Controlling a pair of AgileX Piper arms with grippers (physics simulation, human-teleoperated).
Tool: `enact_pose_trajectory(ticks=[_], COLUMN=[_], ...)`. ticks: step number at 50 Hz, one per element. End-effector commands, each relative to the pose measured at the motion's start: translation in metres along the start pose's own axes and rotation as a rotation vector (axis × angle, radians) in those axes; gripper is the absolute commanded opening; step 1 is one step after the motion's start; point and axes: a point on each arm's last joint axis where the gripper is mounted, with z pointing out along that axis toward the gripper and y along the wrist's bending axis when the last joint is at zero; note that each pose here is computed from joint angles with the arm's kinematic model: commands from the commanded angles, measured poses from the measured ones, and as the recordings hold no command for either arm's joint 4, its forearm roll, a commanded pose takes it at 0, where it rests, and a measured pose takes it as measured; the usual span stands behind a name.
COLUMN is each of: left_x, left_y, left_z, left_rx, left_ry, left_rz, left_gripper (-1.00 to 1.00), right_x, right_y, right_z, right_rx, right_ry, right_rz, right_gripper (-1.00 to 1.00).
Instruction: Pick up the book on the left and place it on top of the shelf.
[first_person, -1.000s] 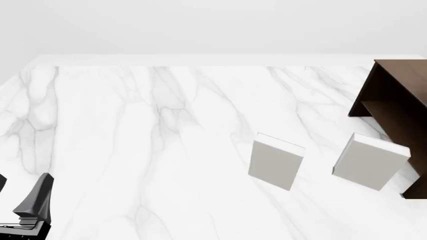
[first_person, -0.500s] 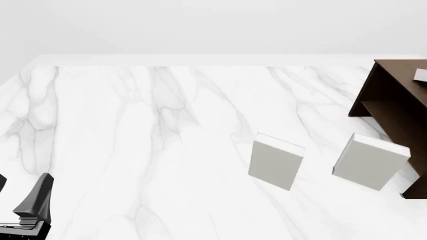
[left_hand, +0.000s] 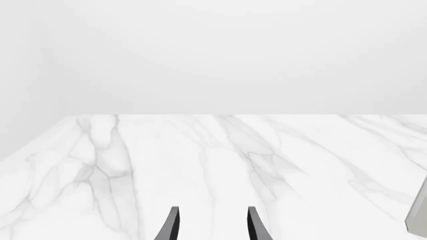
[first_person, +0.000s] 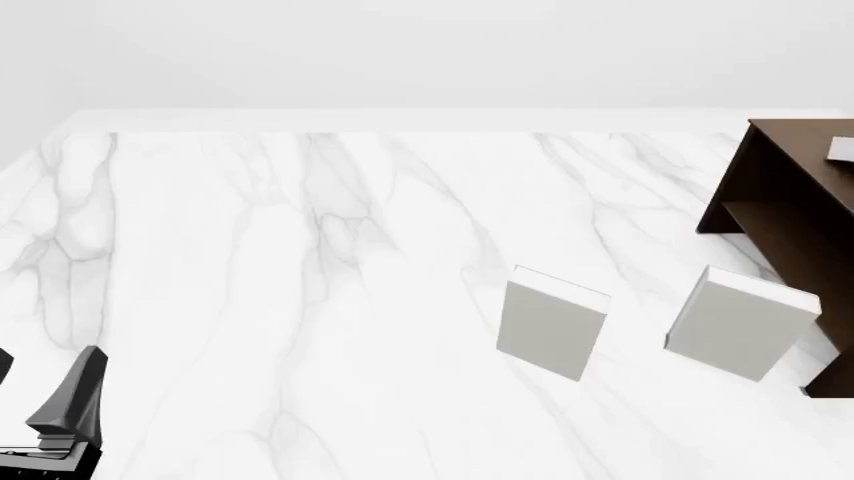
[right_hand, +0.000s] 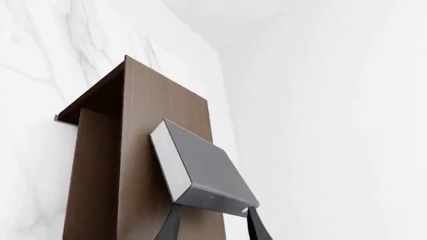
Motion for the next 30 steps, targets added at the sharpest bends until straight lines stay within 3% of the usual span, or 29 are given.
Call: enact_pose_trajectory(ticks=[1, 18, 30], left_x=[0.0, 0.0, 0.0], left_y=[0.0, 0.0, 0.0], left_z=[0.0, 0.0, 0.0], left_rx=[0.0, 0.0, 0.0], left_ry=[0.0, 0.0, 0.0], left_rz=[0.0, 0.0, 0.0], left_gripper=[1.0, 1.0, 1.0], right_x=[-0.004, -0.006, -0.026], right_y=[-0.005, -0.001, -0.003], right_z=[-0.025, -0.03, -0.046], right_rx=[0.021, 0.018, 0.029], right_ry=[-0.017, -0.031, -0.105], right_rz=[0.051, 0.068, 0.075], right_gripper=[1.0, 1.0, 1.0])
